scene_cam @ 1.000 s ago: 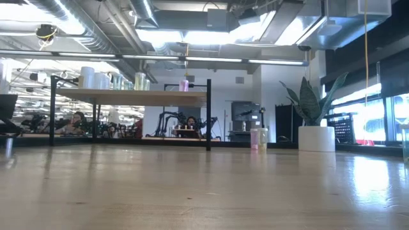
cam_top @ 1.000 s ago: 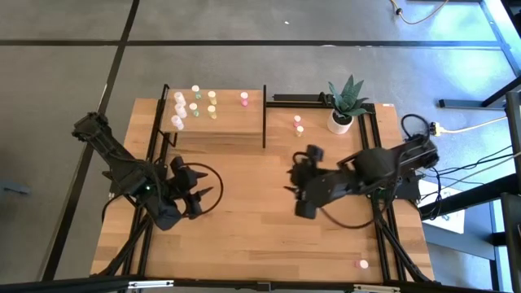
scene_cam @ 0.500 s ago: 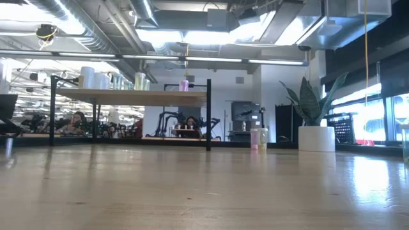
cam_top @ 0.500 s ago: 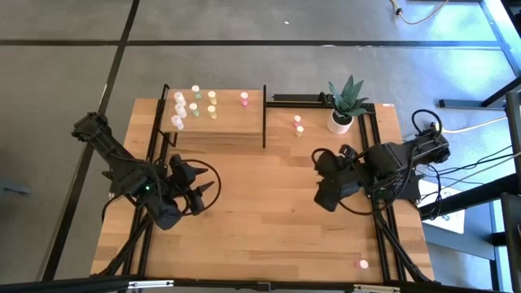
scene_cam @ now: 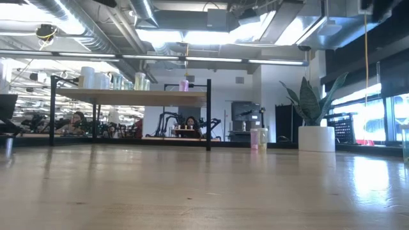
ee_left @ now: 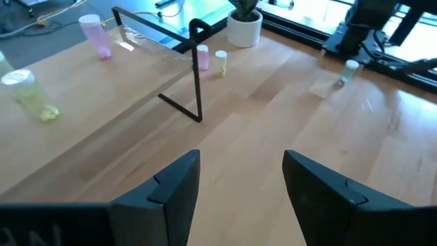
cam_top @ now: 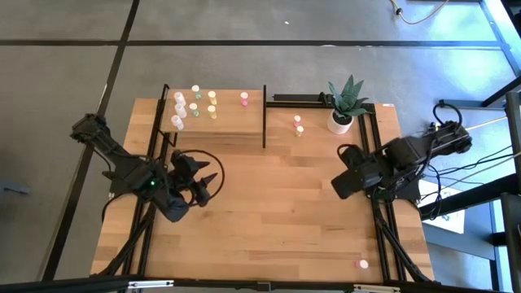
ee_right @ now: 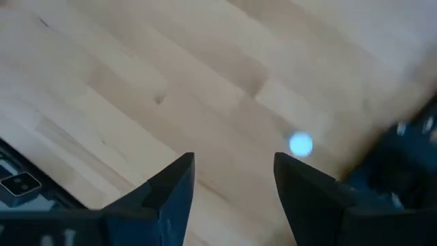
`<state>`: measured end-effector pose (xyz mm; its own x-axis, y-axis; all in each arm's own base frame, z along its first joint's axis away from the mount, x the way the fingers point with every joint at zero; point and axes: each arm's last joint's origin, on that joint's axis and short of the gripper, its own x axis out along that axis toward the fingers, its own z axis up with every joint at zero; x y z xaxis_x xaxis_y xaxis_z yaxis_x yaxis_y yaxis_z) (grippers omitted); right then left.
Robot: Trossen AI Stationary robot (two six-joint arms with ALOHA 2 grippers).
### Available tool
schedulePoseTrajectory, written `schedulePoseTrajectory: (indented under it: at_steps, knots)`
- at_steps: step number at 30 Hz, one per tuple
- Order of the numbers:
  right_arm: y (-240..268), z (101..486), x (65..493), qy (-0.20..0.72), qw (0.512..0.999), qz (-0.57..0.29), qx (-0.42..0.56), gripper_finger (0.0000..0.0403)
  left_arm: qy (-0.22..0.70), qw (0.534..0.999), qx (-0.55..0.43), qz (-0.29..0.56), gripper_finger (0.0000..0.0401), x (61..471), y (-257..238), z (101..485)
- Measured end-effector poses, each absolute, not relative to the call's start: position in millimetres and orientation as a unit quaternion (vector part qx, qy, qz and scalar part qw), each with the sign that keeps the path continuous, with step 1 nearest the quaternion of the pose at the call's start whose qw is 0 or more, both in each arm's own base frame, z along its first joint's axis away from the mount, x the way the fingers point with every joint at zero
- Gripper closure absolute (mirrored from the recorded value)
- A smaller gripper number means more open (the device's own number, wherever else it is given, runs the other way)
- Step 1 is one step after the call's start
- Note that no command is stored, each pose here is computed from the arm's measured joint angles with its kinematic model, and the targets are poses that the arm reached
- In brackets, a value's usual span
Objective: Pick and place medicine bottles onto shelf by color
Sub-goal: Put the blue pill bottle aligned with the other blue pill bottle on the shelf
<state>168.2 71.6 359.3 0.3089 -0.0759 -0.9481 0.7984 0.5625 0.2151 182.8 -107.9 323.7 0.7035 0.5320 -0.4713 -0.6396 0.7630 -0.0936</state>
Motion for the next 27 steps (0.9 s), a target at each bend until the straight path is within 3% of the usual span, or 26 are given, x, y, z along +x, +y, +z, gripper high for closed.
schedulePoseTrajectory:
  at_steps: [9,15,27]
  knots:
    - [74.2,329.9,167.7,0.541,0.714,-0.302,0.327,0.0201,0.215,0.909,-0.138,0.329,0.0199,185.4,-104.0,323.6]
    - [70.9,302.2,165.9,0.57,0.644,-0.353,0.369,0.0201,0.214,0.91,-0.138,0.327,0.0199,185.9,-104.3,323.8]
    - [54.9,256.9,166.4,0.583,0.6,-0.404,0.37,0.0201,0.223,0.912,-0.138,0.315,0.0199,187.1,-105.7,324.1]
